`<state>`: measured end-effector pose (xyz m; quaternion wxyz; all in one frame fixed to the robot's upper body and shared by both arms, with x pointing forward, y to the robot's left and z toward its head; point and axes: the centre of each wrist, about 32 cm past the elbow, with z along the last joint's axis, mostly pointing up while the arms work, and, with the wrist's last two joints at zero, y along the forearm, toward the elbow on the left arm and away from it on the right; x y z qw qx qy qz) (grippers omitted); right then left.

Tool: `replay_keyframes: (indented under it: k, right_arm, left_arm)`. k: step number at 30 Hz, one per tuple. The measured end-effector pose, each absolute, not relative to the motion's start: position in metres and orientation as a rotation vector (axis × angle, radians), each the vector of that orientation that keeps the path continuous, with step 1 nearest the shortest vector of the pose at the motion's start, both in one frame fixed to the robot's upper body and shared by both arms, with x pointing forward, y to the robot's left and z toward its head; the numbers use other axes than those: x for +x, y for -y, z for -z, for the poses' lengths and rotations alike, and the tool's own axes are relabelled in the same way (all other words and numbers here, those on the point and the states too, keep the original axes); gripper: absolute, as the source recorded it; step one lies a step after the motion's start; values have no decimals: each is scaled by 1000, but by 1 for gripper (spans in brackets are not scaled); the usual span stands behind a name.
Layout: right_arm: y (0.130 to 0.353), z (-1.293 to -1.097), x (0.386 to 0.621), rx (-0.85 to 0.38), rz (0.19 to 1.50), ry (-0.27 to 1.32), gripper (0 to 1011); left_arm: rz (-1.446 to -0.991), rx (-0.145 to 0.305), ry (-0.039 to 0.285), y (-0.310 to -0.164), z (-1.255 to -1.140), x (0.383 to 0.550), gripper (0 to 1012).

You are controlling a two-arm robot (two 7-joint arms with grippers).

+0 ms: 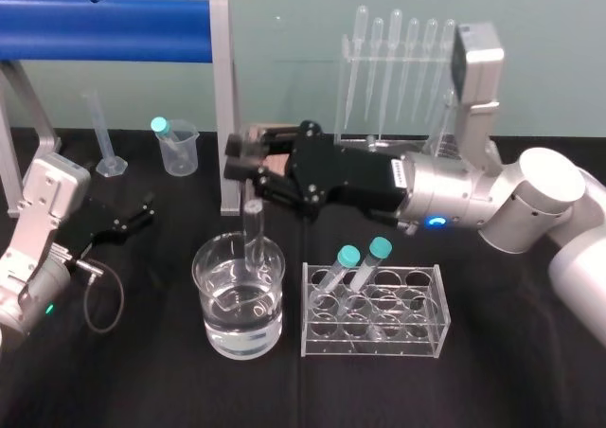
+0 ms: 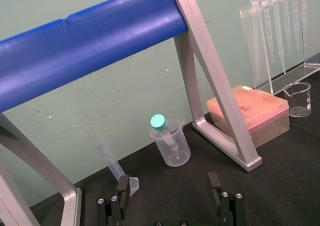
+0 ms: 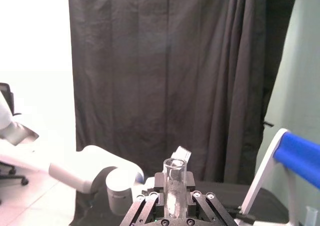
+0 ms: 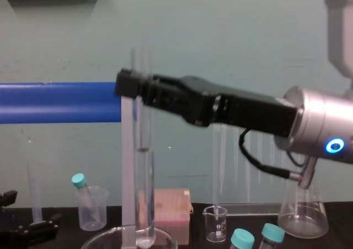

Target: Hold the test tube with one hand and immerse one end into the beaker, then return it to the test tube rack.

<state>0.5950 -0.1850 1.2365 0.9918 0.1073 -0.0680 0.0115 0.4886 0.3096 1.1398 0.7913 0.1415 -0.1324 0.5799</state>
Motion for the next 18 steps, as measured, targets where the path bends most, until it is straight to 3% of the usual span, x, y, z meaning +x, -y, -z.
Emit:
replay_keyframes:
  k: [18]
  right_arm:
    - [162, -1223, 607, 111, -27, 95, 226]
  left_arm:
    - [-1248, 304, 285, -310, -1140, 489, 1000]
